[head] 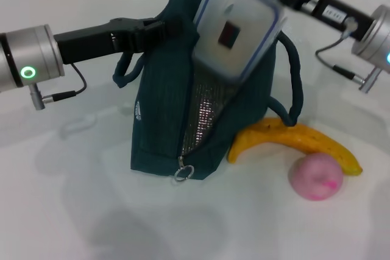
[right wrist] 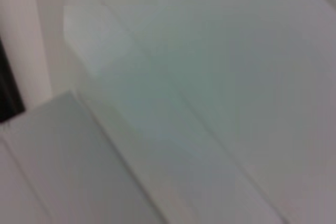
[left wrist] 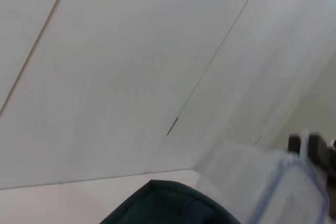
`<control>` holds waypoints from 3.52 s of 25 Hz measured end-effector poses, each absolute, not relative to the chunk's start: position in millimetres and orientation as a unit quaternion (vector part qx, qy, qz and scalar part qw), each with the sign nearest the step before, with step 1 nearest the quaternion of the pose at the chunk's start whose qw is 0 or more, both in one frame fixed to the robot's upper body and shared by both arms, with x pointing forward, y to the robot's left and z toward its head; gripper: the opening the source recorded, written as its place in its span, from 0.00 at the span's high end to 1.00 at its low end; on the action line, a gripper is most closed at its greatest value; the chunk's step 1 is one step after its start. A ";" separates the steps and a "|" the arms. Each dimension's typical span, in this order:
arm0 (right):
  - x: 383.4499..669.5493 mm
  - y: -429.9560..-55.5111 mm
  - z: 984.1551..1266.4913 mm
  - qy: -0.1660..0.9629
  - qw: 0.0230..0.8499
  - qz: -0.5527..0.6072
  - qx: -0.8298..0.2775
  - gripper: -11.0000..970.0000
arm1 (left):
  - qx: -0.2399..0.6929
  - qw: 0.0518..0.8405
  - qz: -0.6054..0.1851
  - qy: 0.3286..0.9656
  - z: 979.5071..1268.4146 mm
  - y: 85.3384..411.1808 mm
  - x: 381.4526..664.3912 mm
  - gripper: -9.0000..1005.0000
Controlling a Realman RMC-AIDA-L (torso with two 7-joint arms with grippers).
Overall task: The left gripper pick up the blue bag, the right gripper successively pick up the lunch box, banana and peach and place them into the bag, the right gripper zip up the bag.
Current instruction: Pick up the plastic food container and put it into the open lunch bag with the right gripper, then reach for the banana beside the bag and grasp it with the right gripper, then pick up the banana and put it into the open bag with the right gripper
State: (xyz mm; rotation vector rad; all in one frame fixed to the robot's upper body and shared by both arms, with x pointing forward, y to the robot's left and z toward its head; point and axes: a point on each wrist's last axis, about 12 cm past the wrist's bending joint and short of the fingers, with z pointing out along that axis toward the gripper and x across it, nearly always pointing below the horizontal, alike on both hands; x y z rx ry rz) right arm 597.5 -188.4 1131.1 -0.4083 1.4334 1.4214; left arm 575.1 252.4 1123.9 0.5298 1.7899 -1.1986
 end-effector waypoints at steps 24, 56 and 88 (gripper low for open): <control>582.3 -241.9 1150.2 0.600 0.529 0.529 -0.283 0.53 | 0.203 0.453 -0.480 0.724 1117.1 251.6 575.3 0.95; 607.7 -179.8 1173.4 0.823 0.179 0.139 -0.520 0.11 | 0.204 0.461 -0.459 0.731 1118.8 250.6 584.8 0.95; 610.3 -153.3 1144.5 0.815 0.144 0.115 -0.549 0.48 | 0.210 0.466 -0.451 0.732 1119.9 252.4 586.9 0.95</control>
